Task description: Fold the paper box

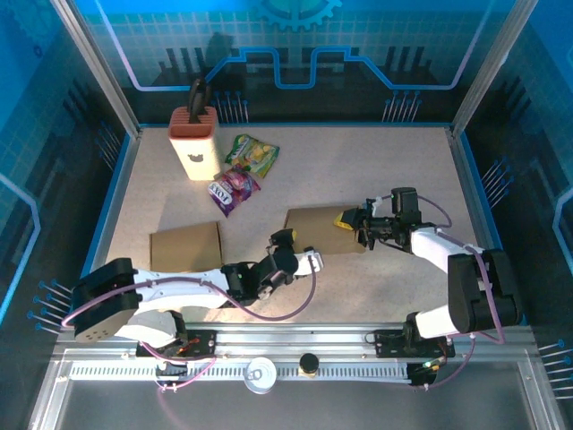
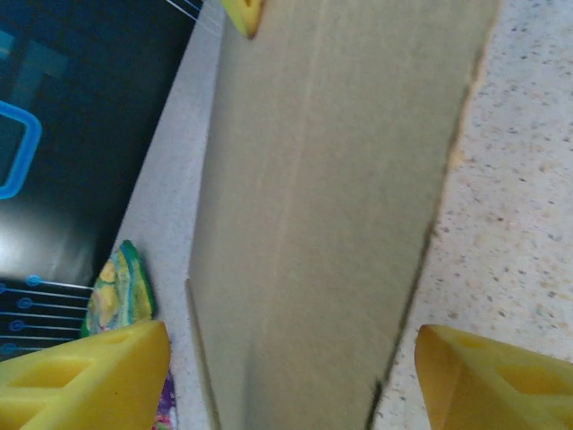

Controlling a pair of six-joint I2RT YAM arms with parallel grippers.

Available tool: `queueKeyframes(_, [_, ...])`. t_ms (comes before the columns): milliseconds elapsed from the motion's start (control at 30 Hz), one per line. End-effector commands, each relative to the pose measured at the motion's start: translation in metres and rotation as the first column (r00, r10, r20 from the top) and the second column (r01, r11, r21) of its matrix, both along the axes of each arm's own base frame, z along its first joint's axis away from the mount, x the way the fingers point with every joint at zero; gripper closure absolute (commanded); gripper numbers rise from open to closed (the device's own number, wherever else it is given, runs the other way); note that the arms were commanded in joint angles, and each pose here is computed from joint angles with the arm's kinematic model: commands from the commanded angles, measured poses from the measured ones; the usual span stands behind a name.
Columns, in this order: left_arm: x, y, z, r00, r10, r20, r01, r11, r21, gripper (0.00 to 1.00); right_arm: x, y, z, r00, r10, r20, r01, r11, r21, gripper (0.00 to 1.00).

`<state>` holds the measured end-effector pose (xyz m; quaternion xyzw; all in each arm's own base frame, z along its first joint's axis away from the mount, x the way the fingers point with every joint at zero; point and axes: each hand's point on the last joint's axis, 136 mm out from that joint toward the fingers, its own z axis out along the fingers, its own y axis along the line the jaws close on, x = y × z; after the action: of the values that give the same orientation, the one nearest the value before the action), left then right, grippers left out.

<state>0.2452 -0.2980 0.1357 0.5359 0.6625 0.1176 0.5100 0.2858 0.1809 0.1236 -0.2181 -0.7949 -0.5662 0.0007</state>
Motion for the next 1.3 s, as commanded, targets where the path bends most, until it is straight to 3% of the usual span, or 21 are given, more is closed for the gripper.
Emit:
queueKeyframes(0, [0.011,-0.007,0.011,0.997,0.016,0.078,-0.017,1.000,0.012,0.27,0.000,-0.002,0.012,1.000,0.011,-0.003,-0.011,0.999,0.033,0.63])
queueKeyframes(233, [0.020,-0.011,0.013,0.990,0.047,0.131,-0.049,0.999,0.012,0.29,-0.001,0.001,0.016,0.999,0.014,-0.045,-0.010,0.996,0.092,0.62])
queueKeyframes(533, [0.017,-0.014,0.013,0.996,0.028,0.080,-0.030,0.999,0.025,0.57,-0.002,0.002,0.015,0.998,0.005,-0.067,0.003,0.993,0.121,0.57])
queueKeyframes(767, [0.005,-0.010,0.015,1.000,0.008,-0.009,-0.008,1.000,0.019,0.60,0.006,-0.005,0.023,0.999,-0.025,-0.023,0.028,0.989,0.147,0.46])
queueKeyframes(900, [-0.007,-0.008,0.016,0.993,-0.006,-0.119,0.009,1.000,0.025,0.62,0.011,-0.027,0.037,0.993,-0.104,0.060,0.097,0.989,0.113,0.36])
queueKeyframes(1033, [-0.023,-0.001,0.016,0.956,0.013,-0.293,-0.009,1.000,0.016,0.61,0.006,-0.066,0.046,0.961,-0.230,0.152,0.235,0.972,-0.012,0.30])
queueKeyframes(1267, [-0.051,0.013,0.003,0.785,0.082,-0.613,-0.087,0.996,0.023,0.61,-0.028,-0.109,0.050,0.881,-0.360,0.306,0.445,0.851,-0.279,0.31])
